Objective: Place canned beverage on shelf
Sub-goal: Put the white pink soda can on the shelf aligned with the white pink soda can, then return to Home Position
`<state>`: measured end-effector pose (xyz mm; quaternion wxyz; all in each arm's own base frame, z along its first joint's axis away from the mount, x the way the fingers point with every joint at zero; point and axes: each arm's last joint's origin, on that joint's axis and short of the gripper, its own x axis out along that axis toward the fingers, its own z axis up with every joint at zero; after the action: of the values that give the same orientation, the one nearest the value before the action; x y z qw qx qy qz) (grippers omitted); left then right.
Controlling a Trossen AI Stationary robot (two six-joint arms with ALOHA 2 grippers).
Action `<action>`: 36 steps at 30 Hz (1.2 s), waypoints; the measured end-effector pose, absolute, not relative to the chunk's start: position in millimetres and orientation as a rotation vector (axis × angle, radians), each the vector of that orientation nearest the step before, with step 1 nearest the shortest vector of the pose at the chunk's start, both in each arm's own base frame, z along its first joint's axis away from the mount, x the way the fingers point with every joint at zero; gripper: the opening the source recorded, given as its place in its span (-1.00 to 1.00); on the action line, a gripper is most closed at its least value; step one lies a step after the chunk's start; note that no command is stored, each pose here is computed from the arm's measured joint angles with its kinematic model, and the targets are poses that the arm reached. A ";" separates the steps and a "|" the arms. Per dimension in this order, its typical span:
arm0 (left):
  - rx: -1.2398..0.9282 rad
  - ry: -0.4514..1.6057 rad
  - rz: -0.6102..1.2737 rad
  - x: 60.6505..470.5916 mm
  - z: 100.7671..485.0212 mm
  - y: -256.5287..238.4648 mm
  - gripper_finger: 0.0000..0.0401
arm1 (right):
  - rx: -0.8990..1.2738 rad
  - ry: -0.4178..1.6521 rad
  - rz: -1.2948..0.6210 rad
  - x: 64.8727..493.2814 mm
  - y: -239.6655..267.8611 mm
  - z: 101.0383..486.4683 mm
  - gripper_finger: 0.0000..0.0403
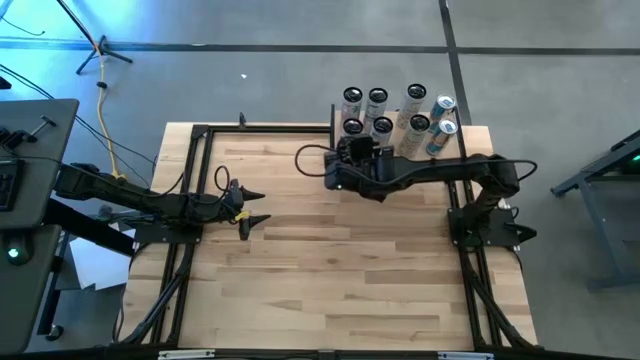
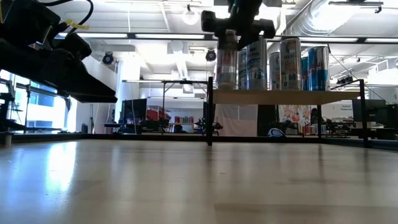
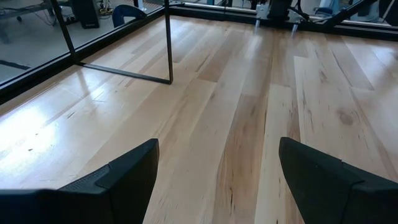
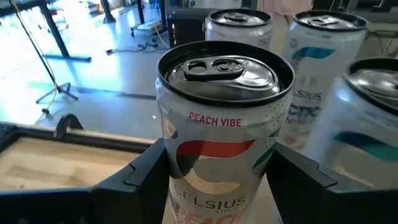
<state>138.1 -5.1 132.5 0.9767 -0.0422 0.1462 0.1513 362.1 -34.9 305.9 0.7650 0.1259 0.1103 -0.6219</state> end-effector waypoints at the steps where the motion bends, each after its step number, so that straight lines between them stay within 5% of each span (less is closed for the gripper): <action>1: -0.085 0.294 0.305 138.1 132.5 -5.1 0.52 | 0.278 0.233 -1.354 363.6 -37.2 305.6 0.05; 14: -0.085 0.294 0.305 138.2 132.5 -5.1 0.52 | 0.285 0.248 -1.369 368.3 -48.4 299.0 0.05; 22: -0.085 0.295 0.305 138.1 132.4 -5.1 0.52 | 0.279 0.252 -1.369 368.2 -48.4 299.0 0.40; 36: -0.085 0.295 0.305 138.1 132.4 -5.1 0.52 | 0.190 0.208 -1.366 364.4 -13.5 298.7 0.50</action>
<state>138.1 -5.1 132.4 0.9767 -0.0421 0.1464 0.1513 364.4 -13.5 298.7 0.7667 0.0873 0.0957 -0.6289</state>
